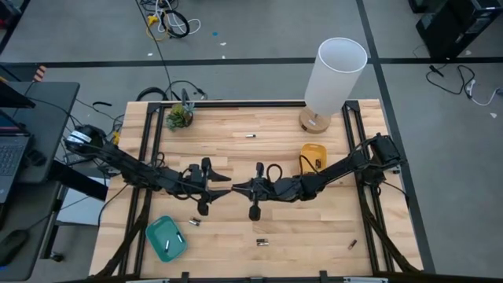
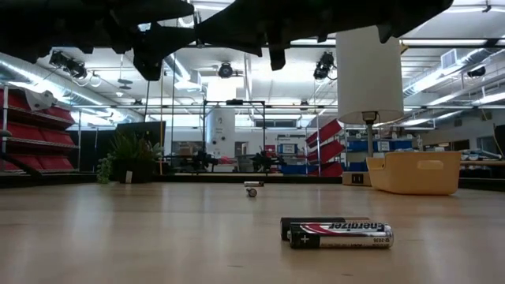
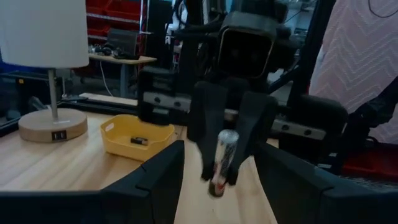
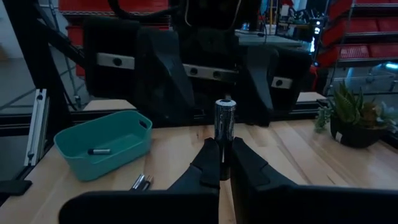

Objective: Sort batteries
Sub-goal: Put the silver battery into the blue bin, then put the black battery into the yellow bin

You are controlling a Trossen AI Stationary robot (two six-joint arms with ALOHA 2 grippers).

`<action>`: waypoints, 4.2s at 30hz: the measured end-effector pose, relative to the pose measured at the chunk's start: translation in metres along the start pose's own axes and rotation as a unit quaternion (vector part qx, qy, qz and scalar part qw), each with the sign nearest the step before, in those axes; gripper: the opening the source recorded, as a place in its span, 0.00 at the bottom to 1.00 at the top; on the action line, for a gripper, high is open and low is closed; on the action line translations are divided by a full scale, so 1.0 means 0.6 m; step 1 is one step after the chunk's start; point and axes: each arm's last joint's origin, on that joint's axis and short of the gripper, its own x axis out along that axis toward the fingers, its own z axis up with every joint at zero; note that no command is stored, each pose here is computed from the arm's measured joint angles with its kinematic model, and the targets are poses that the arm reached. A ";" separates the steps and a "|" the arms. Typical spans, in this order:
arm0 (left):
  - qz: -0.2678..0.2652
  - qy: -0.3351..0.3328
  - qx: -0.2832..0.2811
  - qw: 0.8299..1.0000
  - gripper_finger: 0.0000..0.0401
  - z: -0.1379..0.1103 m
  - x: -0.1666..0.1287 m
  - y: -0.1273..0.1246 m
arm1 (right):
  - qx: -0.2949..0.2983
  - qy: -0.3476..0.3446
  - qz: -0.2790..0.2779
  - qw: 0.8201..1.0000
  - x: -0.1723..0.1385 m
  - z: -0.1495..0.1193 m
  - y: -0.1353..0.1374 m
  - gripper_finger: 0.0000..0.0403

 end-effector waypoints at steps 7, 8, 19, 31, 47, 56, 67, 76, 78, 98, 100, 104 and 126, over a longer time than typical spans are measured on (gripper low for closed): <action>-0.002 0.000 0.018 1.000 0.40 0.002 0.012 -0.005 | 0.000 0.000 -0.001 1.000 0.001 0.000 -0.002 0.02; -0.001 0.000 0.019 1.000 0.38 0.002 0.014 -0.005 | 0.000 0.000 -0.001 1.000 0.001 0.000 -0.002 0.02; 0.005 -0.011 0.021 1.000 0.15 0.004 0.017 0.000 | 0.001 0.001 -0.001 1.000 0.001 0.000 -0.002 0.02; -0.007 -0.001 0.018 1.000 0.11 0.001 0.017 -0.001 | -0.001 0.004 0.000 1.000 0.001 -0.001 -0.002 0.06; 0.017 0.076 0.025 0.997 0.11 0.024 -0.038 -0.016 | -0.002 0.001 -0.076 0.997 -0.013 -0.003 0.018 0.45; -0.023 0.319 -0.137 0.938 0.11 -0.013 -0.112 -0.019 | -0.001 0.041 -0.120 0.992 -0.021 -0.020 0.024 0.47; -0.091 0.544 -0.195 0.811 0.11 0.032 -0.163 -0.078 | 0.072 0.052 -0.077 0.993 -0.004 -0.021 -0.005 0.47; -0.075 0.622 -0.155 0.763 0.11 -0.006 -0.197 -0.093 | 0.159 0.079 0.027 0.984 0.052 -0.046 -0.016 0.47; -0.067 0.640 -0.156 0.749 0.12 -0.017 -0.199 -0.095 | 0.150 0.082 0.051 0.984 0.083 -0.056 -0.002 0.47; -0.068 0.620 -0.153 0.767 0.38 -0.031 -0.186 -0.110 | 0.007 0.153 0.167 0.974 0.267 -0.155 0.110 0.40; -0.067 0.621 -0.151 0.766 0.38 -0.031 -0.187 -0.109 | 0.008 0.159 0.177 0.971 0.274 -0.164 0.114 0.39; -0.076 0.619 -0.140 0.769 0.38 -0.031 -0.187 -0.109 | 0.017 0.155 0.207 0.966 0.287 -0.174 0.121 0.39; -0.070 0.608 -0.130 0.780 0.38 -0.031 -0.185 -0.108 | -0.006 0.182 0.154 0.971 0.299 -0.185 0.098 0.39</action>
